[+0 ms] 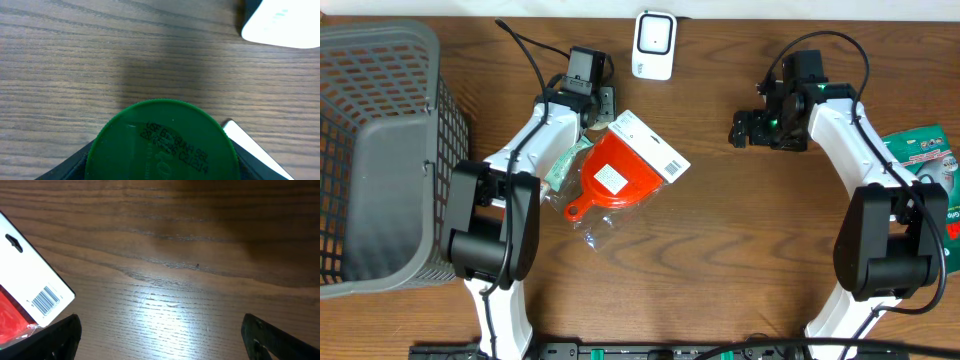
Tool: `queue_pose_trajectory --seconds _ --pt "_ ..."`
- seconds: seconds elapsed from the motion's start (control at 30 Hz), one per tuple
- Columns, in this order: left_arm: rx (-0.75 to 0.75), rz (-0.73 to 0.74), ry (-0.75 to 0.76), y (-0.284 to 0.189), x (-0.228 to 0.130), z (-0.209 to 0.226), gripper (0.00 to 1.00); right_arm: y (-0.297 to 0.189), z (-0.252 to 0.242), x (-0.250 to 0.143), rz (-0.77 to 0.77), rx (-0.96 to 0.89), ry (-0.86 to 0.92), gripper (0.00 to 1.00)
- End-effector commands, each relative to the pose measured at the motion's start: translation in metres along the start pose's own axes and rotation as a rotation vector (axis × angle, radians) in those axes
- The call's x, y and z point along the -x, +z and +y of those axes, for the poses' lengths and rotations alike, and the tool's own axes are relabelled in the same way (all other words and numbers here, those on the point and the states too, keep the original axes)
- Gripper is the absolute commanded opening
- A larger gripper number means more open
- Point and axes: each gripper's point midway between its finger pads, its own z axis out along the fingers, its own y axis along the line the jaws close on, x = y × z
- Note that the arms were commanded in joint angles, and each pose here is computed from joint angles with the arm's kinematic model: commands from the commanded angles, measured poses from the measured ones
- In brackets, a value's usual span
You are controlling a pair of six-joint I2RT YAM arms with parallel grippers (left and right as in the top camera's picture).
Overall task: Scan the item barcode
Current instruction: 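Lower the left gripper and close it around the green-lidded jar, then lift the jar and swing it toward the scanner with the left gripper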
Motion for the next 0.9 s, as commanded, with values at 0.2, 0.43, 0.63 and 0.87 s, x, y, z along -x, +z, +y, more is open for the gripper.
queue_pose_trajectory --seconds 0.2,0.43,0.63,0.87 --pt "-0.212 -0.090 0.030 -0.056 0.039 -0.037 0.07 -0.015 0.003 0.016 -0.071 -0.003 -0.003 0.99" --pt "-0.407 -0.084 0.145 -0.087 0.038 -0.070 0.07 -0.015 -0.002 0.020 -0.090 -0.030 -0.009 0.99" --pt "-0.510 -0.069 0.245 -0.114 0.029 -0.085 0.07 -0.016 -0.001 0.025 -0.110 -0.028 -0.014 0.99" --pt "-0.776 -0.106 0.373 -0.155 0.023 -0.120 0.07 -0.016 -0.001 0.027 -0.118 -0.028 -0.031 0.99"
